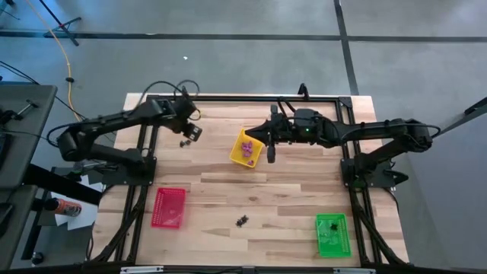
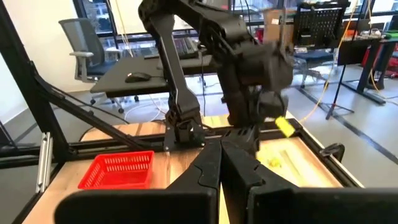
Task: Sort Halloween decoration
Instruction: Put the black spider toy into the green bin
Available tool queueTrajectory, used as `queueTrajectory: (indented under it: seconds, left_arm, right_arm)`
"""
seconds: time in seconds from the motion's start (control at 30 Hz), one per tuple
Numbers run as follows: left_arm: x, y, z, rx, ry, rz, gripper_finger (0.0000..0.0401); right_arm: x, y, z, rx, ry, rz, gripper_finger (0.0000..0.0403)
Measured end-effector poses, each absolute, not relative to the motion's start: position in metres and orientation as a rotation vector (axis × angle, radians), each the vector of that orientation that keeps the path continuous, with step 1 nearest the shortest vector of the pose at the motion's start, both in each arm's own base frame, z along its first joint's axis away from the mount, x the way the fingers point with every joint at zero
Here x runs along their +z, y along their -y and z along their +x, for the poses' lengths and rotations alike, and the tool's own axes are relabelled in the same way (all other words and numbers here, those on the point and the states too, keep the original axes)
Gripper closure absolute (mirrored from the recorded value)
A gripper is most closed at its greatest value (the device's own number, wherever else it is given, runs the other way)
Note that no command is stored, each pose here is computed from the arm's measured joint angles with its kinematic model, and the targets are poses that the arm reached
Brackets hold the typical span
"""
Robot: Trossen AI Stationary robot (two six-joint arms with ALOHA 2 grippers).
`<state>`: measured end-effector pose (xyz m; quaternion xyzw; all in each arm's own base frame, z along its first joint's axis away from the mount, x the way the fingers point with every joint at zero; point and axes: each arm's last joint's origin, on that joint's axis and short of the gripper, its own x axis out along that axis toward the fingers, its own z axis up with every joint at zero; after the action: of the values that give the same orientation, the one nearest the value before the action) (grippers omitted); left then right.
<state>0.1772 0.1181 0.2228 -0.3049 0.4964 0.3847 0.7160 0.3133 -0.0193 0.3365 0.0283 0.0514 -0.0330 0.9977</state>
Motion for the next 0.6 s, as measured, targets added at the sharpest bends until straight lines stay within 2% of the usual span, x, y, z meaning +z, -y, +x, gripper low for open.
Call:
queueTrajectory:
  seconds: [0.23, 0.6]
  left_arm:
    - [0.175, -0.118, 0.177, 0.831, -1.238, -0.758, 0.0252]
    - [0.152, -0.121, 0.179, 0.881, -1.204, -0.718, 0.0252]
  right_arm:
    - [0.336, 0.020, 0.313, -0.081, -0.107, 0.060, 0.0402]
    - [0.336, 0.020, 0.313, -0.082, -0.107, 0.085, 0.0402]
